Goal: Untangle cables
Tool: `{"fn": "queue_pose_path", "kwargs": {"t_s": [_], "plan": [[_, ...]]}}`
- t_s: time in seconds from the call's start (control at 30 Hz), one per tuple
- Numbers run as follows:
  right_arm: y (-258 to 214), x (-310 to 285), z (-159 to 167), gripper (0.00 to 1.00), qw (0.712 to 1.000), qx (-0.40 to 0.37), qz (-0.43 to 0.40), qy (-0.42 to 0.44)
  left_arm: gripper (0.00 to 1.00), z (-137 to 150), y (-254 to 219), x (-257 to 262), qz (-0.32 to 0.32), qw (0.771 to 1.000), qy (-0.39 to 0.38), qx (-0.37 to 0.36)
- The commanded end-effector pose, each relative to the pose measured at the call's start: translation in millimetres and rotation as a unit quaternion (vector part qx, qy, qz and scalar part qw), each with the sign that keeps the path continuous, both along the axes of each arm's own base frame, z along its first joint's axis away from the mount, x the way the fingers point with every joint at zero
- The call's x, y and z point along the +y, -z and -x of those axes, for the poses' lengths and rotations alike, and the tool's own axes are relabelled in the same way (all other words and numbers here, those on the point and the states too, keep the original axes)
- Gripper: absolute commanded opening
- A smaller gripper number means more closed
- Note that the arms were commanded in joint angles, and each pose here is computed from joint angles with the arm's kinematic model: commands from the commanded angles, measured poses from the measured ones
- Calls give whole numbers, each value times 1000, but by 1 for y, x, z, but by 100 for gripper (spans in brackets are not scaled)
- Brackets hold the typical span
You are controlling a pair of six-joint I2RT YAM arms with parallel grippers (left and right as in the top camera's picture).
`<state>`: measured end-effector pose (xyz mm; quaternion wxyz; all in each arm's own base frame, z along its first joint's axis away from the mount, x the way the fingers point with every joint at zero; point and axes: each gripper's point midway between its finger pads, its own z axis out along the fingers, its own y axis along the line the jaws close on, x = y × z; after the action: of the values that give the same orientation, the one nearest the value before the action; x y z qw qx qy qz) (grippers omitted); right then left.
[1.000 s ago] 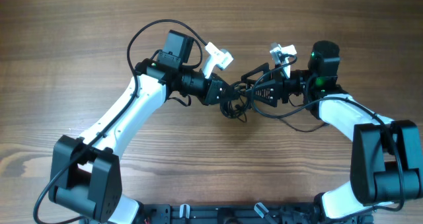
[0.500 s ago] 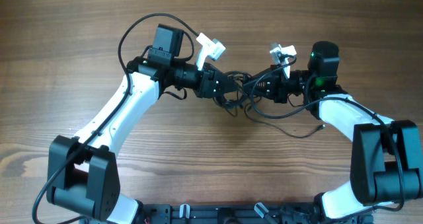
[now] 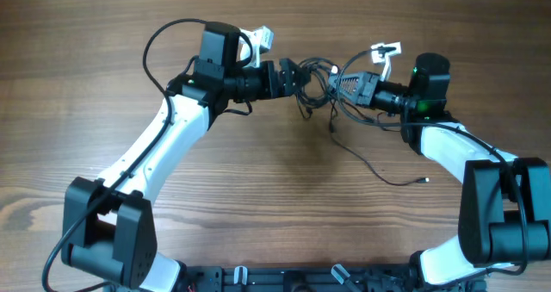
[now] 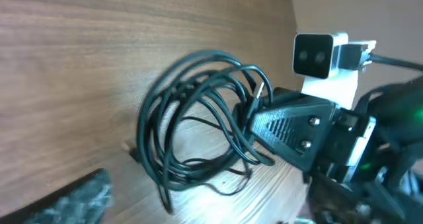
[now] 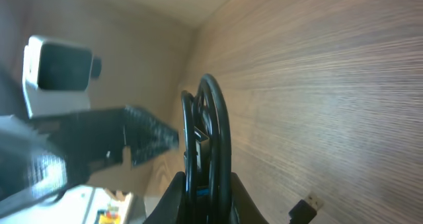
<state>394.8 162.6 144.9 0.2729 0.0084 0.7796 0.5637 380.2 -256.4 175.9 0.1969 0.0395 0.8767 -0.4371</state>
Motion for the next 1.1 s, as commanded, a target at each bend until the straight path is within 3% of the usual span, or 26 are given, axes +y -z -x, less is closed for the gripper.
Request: {"fn": "queue_pose_path", "kwargs": {"t_s": [0.0, 0.07, 0.17, 0.3, 0.43, 0.5, 0.6, 0.7, 0.8, 0.83, 0.93, 0.97, 1.03, 1.07], "plan": [[7, -3, -4, 4, 1000, 2, 8, 15, 100, 9, -11, -17, 13, 1000, -10, 18], [6, -2, -2, 4, 1000, -14, 13, 5, 100, 5, -4, -16, -9, 999, -31, 11], [6, -2, -1, 4, 1000, -17, 14, 2, 100, -7, 3, -5, -6, 989, -127, 70], [6, -2, -2, 4, 1000, -17, 14, 4, 100, -16, 10, 5, 29, 950, -261, 169], [5, -2, -2, 4, 1000, 23, -7, 14, 98, -8, 20, -8, 5, 952, -262, 161], [3, -1, -2, 4, 999, 26, -13, 15, 88, -2, 27, -17, -4, 953, -253, 166], [-5, 2, 0, 4, 999, 25, -30, 0, 63, 3, 44, -20, -20, 947, -261, 187], [-14, 5, 4, 4, 999, 18, -45, -16, 63, 1, 61, -20, -17, 931, -289, 223], [-14, 5, 4, 4, 998, 27, -49, -14, 63, -1, 65, -29, -12, 934, -283, 218], [-14, 5, 4, 4, 998, 29, -51, -16, 58, -2, 66, -31, -10, 935, -282, 215], [-14, 6, 5, 4, 998, 26, -48, -18, 22, -7, 67, -29, -20, 936, -290, 197], [-13, 5, 5, 4, 999, 22, -45, -19, 4, -9, 67, -27, -29, 942, -282, 179], [-10, 5, 6, 6, 999, 5, -32, -24, 4, -14, 61, -19, -59, 961, -241, 122], [-7, 5, 7, 13, 999, -1, -25, -27, 4, -18, 52, -10, -81, 972, -208, 74]]}}
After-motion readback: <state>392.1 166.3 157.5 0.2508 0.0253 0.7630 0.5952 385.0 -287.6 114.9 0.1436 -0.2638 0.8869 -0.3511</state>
